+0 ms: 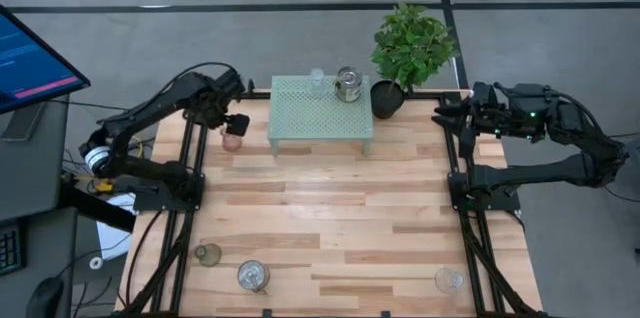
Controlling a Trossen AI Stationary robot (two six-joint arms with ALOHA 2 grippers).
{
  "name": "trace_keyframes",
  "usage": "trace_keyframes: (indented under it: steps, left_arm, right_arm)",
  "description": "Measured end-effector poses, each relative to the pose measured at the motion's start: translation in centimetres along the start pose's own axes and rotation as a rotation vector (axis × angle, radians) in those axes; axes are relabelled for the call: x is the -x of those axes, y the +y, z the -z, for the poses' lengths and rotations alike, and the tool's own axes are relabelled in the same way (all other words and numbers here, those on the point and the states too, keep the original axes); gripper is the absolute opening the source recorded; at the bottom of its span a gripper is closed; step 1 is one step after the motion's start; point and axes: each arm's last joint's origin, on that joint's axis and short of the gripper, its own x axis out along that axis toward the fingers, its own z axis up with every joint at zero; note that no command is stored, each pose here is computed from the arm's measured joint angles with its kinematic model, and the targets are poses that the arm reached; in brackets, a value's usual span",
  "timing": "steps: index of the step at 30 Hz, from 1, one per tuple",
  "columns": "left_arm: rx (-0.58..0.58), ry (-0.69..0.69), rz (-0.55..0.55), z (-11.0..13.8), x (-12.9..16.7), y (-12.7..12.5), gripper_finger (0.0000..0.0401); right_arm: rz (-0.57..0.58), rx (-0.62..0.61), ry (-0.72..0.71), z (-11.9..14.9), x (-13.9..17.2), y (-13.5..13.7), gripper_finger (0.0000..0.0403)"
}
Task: Pick & Place candle stick holders
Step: Put the top pink vase on the shelf
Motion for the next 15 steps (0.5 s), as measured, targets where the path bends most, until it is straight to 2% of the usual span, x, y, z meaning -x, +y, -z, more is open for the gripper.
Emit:
trace_keyframes:
  steps: [3, 10, 15]
  left_arm:
    - [0.013, 0.021, -0.01, 0.1, -0.8, 0.3, 0.0271]
    - [0.027, -0.001, 0.065, -0.5, -2.0, 0.6, 0.0271]
    - [0.05, 0.033, 0.041, -0.5, -3.1, 1.0, 0.0271]
  right_arm:
    - [-0.01, 0.0, 0.004, 0.0, 0.0, 0.0, 0.0114]
    - [-0.01, 0.001, 0.006, 0.0, 0.0, 0.0, 0.0114]
    - [-0.011, 0.003, 0.016, 0.1, 0.0, 0.0, 0.0114]
